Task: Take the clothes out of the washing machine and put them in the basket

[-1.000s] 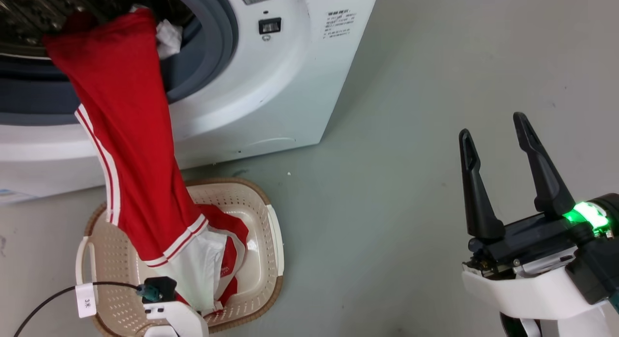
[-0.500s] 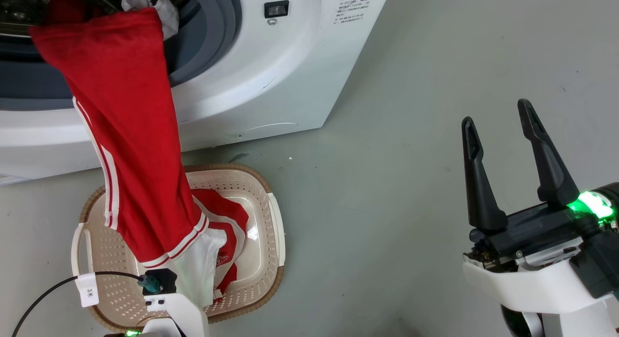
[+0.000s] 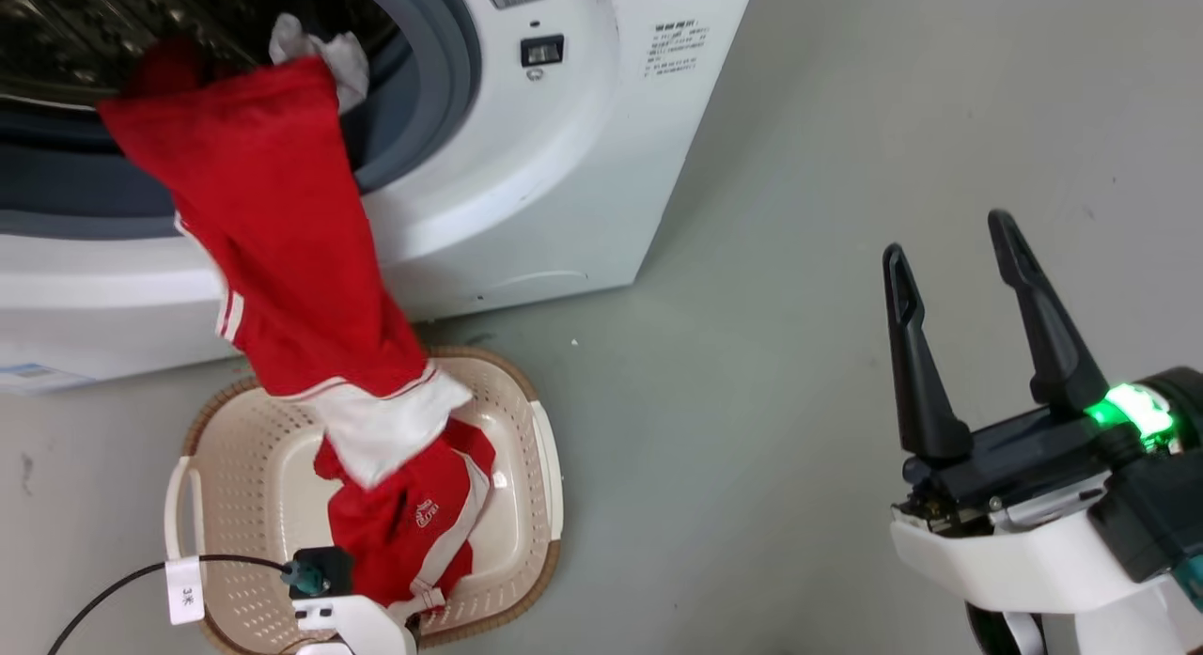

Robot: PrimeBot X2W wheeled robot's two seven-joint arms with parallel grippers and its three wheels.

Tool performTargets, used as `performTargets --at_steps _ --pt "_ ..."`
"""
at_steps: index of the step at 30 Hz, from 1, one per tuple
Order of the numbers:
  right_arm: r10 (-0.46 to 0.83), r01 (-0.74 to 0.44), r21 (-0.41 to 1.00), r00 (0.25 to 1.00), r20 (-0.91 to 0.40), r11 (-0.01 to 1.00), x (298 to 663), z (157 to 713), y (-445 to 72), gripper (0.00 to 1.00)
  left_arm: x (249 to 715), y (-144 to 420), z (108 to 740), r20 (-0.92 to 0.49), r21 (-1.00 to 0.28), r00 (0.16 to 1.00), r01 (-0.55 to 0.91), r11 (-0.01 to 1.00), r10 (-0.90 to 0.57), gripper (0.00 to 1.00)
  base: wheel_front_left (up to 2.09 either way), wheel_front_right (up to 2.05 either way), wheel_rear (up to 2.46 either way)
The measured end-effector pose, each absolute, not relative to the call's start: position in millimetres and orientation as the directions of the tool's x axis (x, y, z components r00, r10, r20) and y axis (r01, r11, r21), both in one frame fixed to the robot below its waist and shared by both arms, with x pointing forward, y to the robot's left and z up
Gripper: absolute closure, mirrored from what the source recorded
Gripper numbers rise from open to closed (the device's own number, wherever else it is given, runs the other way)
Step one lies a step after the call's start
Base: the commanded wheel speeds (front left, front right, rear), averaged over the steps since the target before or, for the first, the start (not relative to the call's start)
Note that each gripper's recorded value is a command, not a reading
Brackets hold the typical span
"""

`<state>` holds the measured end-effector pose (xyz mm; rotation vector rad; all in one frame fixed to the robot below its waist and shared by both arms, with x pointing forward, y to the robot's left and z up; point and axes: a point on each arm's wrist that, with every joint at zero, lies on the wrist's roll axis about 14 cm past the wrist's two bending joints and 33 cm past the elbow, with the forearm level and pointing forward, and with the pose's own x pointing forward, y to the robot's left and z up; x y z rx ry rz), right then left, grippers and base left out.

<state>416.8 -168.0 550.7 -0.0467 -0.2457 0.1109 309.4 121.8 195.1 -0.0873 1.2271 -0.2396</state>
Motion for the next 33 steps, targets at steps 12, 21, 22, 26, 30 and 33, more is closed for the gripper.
performTargets --at_steps 12,21,22,26,30,33 --pt "0.117 -0.108 -0.046 0.947 0.298 0.993 383 577 -164 0.00 339 133 245 -0.802 -0.154 0.560 0.145 0.977 -0.209 0.00 0.00 0.00 0.00" --pt "0.134 -0.128 -0.038 0.935 0.329 0.991 371 588 -156 0.00 410 146 322 -0.561 -0.061 0.812 0.153 0.986 -0.161 0.00 0.00 0.00 0.00" --pt "0.134 -0.129 -0.037 0.935 0.329 0.991 370 588 -156 0.00 414 146 330 -0.533 -0.054 0.832 0.149 0.987 -0.155 0.00 0.00 0.00 0.00" --pt "0.136 -0.132 -0.036 0.932 0.336 0.991 367 591 -155 0.00 423 145 355 -0.439 -0.039 0.886 0.150 0.988 -0.151 0.00 0.00 0.00 0.00" --pt "0.133 -0.130 -0.033 0.931 0.341 0.991 364 593 -156 0.00 433 146 376 -0.361 -0.021 0.922 0.145 0.989 -0.143 0.00 0.00 0.00 0.00" --pt "0.129 -0.126 -0.031 0.932 0.340 0.992 364 592 -157 0.00 442 145 389 -0.314 -0.022 0.939 0.143 0.990 -0.142 0.00 0.00 0.00 0.00"
